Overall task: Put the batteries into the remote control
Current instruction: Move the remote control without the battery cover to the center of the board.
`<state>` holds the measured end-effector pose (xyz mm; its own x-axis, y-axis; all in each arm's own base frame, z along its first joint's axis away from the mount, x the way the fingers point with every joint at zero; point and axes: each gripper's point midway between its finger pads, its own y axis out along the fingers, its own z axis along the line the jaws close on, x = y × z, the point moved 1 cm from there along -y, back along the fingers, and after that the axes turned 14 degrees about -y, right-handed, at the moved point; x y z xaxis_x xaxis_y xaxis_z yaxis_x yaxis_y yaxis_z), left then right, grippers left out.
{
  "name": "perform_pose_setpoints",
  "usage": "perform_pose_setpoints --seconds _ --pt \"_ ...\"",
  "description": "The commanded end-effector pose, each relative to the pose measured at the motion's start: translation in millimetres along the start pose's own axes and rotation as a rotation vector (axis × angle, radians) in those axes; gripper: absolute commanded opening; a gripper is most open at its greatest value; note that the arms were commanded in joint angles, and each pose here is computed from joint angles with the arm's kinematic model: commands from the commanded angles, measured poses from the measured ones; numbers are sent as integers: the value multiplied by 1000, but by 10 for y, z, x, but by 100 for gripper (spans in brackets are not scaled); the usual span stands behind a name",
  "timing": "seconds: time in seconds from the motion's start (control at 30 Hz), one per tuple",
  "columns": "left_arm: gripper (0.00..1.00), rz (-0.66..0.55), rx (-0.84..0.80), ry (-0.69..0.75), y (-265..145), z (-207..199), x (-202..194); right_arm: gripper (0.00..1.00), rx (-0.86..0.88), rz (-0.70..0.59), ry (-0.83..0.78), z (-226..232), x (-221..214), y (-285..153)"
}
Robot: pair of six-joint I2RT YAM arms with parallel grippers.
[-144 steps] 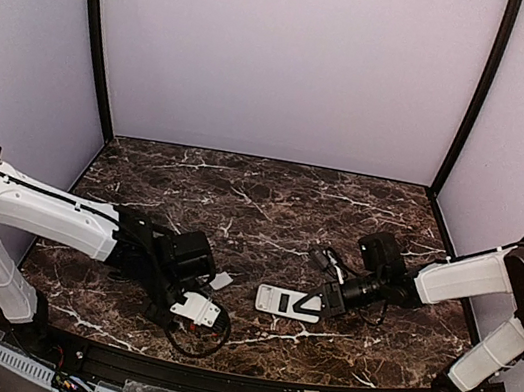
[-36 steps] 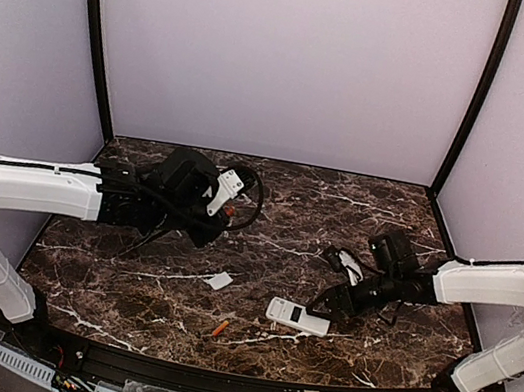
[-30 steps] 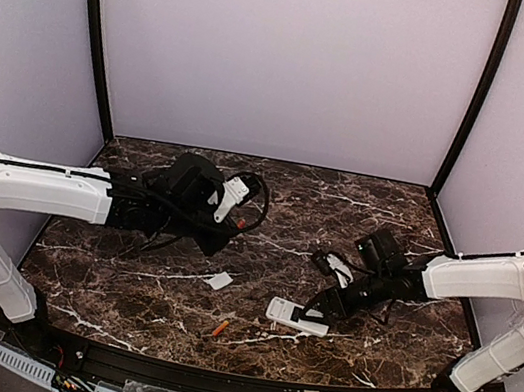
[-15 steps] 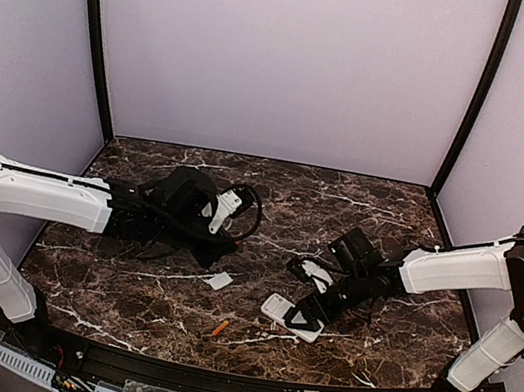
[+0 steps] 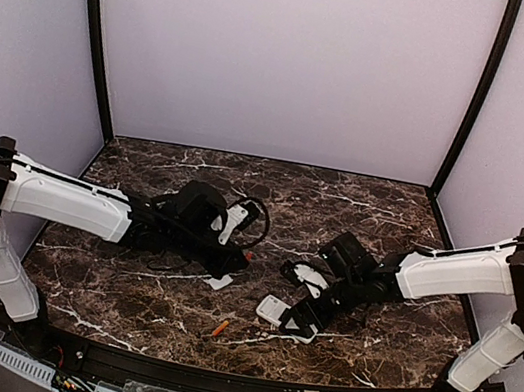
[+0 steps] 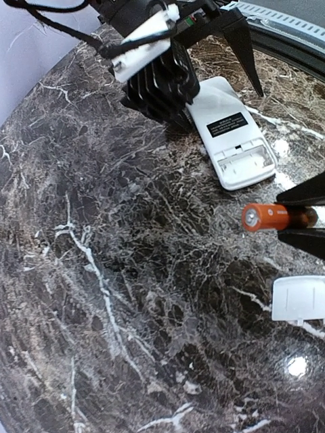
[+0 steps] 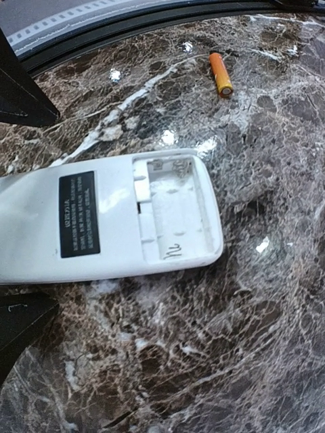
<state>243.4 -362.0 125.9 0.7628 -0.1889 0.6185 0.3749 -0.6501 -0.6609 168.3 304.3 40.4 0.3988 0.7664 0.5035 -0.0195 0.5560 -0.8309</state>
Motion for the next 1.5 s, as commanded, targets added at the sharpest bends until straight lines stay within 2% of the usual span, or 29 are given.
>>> perform_pose_setpoints --seconds 0.0,0.17,0.33,0.5,0.67,0.8,1.1,1.3,1.47 --pt "0 29 -62 -55 150 -193 -10 85 -86 69 53 -56 -249 -45" --pt "0 48 -63 -69 254 -243 -64 81 -97 116 76 -45 -334 15" --pt "0 28 -45 -68 215 -200 -45 78 -134 226 34 17 -473 104" --pt "0 18 -40 -92 141 -136 -20 76 -142 270 2 67 -536 167" --pt "0 9 -4 -98 61 9 -50 64 -193 298 -45 -30 -455 225" --pt "0 -13 24 -101 -20 102 -6 63 -197 235 -101 -71 -166 280" --pt "0 -13 56 -129 -8 252 11 48 -186 126 -232 -142 464 477" --pt "1 -76 110 -174 -157 496 153 46 -202 26 -293 -295 952 467" --pt "0 -83 170 -199 -229 696 165 47 -197 -35 -321 -446 1245 446"
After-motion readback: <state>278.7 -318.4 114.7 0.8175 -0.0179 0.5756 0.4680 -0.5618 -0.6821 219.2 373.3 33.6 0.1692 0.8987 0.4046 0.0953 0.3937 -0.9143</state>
